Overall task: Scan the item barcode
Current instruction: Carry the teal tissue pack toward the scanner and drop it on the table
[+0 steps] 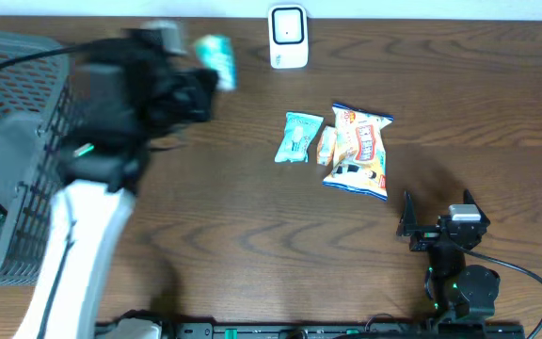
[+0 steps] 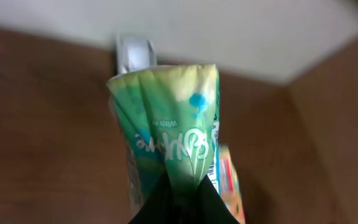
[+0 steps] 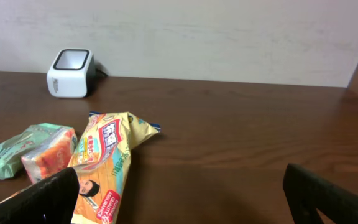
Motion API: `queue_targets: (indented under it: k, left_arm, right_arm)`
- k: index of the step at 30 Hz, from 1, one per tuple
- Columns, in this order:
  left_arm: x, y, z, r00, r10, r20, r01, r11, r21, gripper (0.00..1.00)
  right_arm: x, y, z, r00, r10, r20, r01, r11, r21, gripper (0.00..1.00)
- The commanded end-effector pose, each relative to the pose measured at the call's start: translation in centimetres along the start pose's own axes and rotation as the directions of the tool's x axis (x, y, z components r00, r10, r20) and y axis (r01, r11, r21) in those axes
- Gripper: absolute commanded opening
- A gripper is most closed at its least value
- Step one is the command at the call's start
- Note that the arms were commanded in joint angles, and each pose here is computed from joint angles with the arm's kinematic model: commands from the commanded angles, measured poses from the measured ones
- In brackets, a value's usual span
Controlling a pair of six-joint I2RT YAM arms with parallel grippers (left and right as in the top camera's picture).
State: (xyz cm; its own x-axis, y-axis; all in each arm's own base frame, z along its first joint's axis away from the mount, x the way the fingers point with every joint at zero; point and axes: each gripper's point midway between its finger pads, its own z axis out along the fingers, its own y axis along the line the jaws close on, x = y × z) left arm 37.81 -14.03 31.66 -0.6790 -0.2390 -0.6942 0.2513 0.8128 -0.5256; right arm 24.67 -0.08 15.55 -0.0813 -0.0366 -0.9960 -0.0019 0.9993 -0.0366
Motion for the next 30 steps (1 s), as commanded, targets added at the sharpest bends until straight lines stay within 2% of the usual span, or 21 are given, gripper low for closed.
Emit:
queue_targets:
  k: [1, 5, 9, 11, 15, 17, 24, 29, 30]
  left_arm:
    - [4.2, 1.7, 5.8, 0.990, 0.041, -0.137, -0.057, 0.991, -0.121, 0.08]
    - [7.7, 3.6, 10.4, 0.969, 0.039, -0.242, -0.090, 0.975, -0.202, 0.08]
    - [10.5, 5.5, 13.2, 0.946, 0.009, -0.324, -0.089, 0.969, -0.232, 0.08]
    - [11.6, 6.5, 14.2, 0.935, -0.006, -0.356, -0.087, 0.965, -0.247, 0.23]
    - [13.2, 7.6, 15.3, 0.917, -0.028, -0.398, -0.086, 0.960, -0.266, 0.28]
    - [13.3, 7.6, 15.3, 0.916, -0.030, -0.400, -0.084, 0.961, -0.264, 0.38]
    - [9.9, 6.0, 14.0, 0.948, 0.003, -0.318, -0.082, 0.969, -0.235, 0.47]
    - [3.2, 4.8, 9.2, 0.988, 0.077, -0.131, -0.103, 0.972, -0.212, 0.49]
    - [1.6, 4.8, 7.7, 0.991, 0.102, -0.085, -0.118, 0.969, -0.215, 0.58]
  right_arm:
    - [0.1, 0.2, 0.0, 1.000, -0.010, -0.003, 0.010, 1.000, -0.008, 0.99]
    - [0.1, 0.2, 0.0, 1.000, -0.010, -0.003, 0.010, 1.000, -0.008, 0.99]
    - [0.1, 0.2, 0.0, 1.000, -0.010, -0.003, 0.010, 1.000, -0.008, 0.99]
    - [0.1, 0.2, 0.0, 1.000, -0.010, -0.003, 0.010, 1.000, -0.008, 0.99]
    - [0.1, 0.2, 0.0, 1.000, -0.010, -0.003, 0.010, 1.000, -0.008, 0.99]
    - [0.1, 0.2, 0.0, 1.000, -0.010, -0.003, 0.010, 1.000, -0.007, 0.99]
    - [0.1, 0.2, 0.0, 1.000, -0.010, -0.003, 0.010, 1.000, -0.007, 0.99]
    - [0.1, 0.2, 0.0, 1.000, -0.010, -0.003, 0.010, 1.000, -0.007, 0.99]
    - [0.1, 0.2, 0.0, 1.000, -0.010, -0.003, 0.010, 1.000, -0.008, 0.99]
